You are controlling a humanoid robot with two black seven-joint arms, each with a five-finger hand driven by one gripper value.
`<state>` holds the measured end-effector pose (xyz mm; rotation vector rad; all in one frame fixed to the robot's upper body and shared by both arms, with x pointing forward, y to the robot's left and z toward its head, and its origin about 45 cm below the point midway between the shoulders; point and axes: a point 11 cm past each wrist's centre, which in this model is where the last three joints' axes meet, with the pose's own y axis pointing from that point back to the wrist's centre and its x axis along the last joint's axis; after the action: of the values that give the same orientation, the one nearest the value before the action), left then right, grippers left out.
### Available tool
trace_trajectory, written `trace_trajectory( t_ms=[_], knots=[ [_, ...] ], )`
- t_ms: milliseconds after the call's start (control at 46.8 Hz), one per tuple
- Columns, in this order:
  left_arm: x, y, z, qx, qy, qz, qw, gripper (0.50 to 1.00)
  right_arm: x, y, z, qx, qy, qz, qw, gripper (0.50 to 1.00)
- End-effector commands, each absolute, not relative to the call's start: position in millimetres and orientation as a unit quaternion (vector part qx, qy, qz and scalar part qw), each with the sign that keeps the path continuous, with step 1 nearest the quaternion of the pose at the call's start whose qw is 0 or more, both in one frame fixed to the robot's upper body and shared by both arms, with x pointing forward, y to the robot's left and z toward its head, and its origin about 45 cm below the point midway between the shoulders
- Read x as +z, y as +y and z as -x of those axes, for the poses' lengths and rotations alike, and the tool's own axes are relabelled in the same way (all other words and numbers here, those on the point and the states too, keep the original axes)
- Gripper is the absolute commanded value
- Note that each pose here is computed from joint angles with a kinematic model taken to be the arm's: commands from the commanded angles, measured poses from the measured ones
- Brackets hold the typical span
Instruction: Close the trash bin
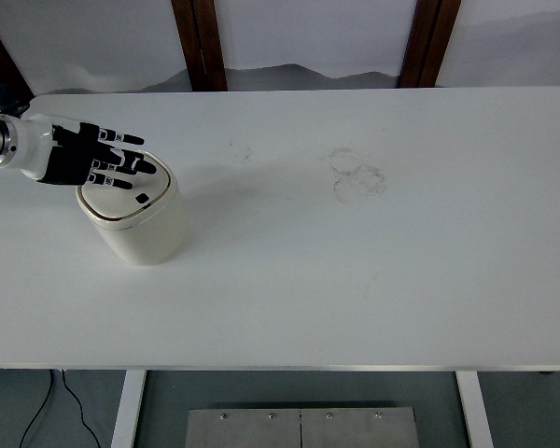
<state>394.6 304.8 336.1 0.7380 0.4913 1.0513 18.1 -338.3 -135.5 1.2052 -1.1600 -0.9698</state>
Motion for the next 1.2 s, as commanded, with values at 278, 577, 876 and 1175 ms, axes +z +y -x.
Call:
trace_trajectory(
  t_ms=[278, 577, 876, 1175],
  knots=[
    [347, 300, -396, 0.482, 0.217, -0.342, 0.777, 1.0, -135, -338, -18, -0.413, -0.494, -0.513, 0.568, 0.995],
    [337, 308, -391, 0.483, 0.224, -0.365, 0.764, 1.0, -135, -338, -18, -0.413, -0.494, -0.513, 0.568, 0.995],
    [337, 308, -391, 0.483, 0.224, -0.366, 0.764, 1.0, -135, -338, -18, -0.413, -0.494, -0.513, 0.568, 0.995],
    [332, 311, -389, 0.483, 0.228, -0.369, 0.76, 1.0, -135, -338, -18, -0.413, -0.494, -0.513, 0.568, 0.995]
  ],
)
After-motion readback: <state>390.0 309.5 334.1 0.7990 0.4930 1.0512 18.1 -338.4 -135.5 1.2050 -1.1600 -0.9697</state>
